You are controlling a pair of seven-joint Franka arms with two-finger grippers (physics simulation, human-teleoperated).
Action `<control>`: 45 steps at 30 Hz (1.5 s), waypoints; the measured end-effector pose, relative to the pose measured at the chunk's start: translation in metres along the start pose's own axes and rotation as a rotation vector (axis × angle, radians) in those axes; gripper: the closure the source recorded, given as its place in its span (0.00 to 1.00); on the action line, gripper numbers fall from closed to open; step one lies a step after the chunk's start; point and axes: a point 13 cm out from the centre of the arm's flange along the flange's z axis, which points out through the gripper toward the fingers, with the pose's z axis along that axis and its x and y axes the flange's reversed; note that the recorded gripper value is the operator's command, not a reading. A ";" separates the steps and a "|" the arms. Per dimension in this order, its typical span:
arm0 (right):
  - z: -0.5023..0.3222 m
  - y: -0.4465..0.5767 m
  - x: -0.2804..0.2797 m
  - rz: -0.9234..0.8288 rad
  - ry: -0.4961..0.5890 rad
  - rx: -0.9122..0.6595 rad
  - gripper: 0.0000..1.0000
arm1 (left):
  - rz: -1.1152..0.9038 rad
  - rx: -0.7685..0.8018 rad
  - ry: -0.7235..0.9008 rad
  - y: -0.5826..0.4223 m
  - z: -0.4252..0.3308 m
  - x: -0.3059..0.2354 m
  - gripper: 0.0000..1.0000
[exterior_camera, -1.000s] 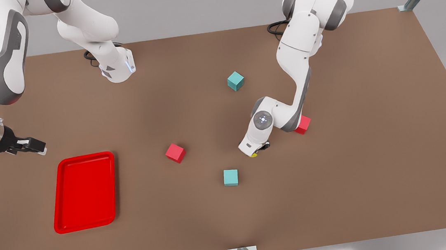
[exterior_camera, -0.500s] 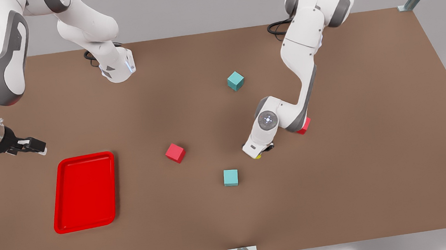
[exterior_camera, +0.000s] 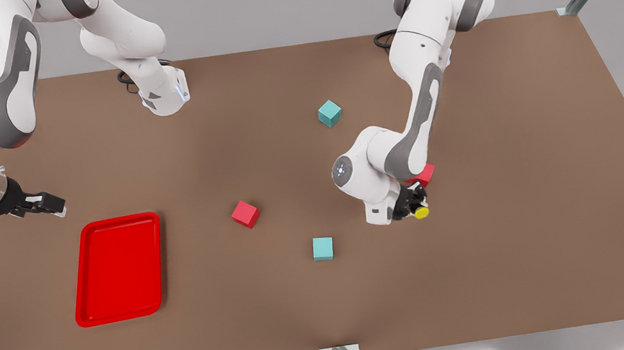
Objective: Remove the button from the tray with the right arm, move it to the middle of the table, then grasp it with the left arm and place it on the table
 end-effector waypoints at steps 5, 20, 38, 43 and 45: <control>0.001 -0.001 0.000 0.000 0.001 0.000 0.00 | -0.232 -0.221 -0.260 0.011 0.032 0.004 0.55; 0.001 -0.001 0.000 -0.003 0.001 0.000 0.00 | -0.764 -0.147 -0.569 -0.037 0.108 0.035 0.55; 0.001 0.004 0.000 -0.013 0.002 0.000 0.00 | -1.047 -0.014 -0.664 -0.054 0.135 0.048 0.00; 0.002 0.013 0.001 -0.028 0.004 -0.003 0.00 | -1.092 0.006 -0.676 -0.055 0.137 0.050 0.00; 0.002 0.010 0.000 -0.023 0.004 -0.003 0.00 | -1.110 0.011 -0.676 -0.055 0.137 0.050 0.00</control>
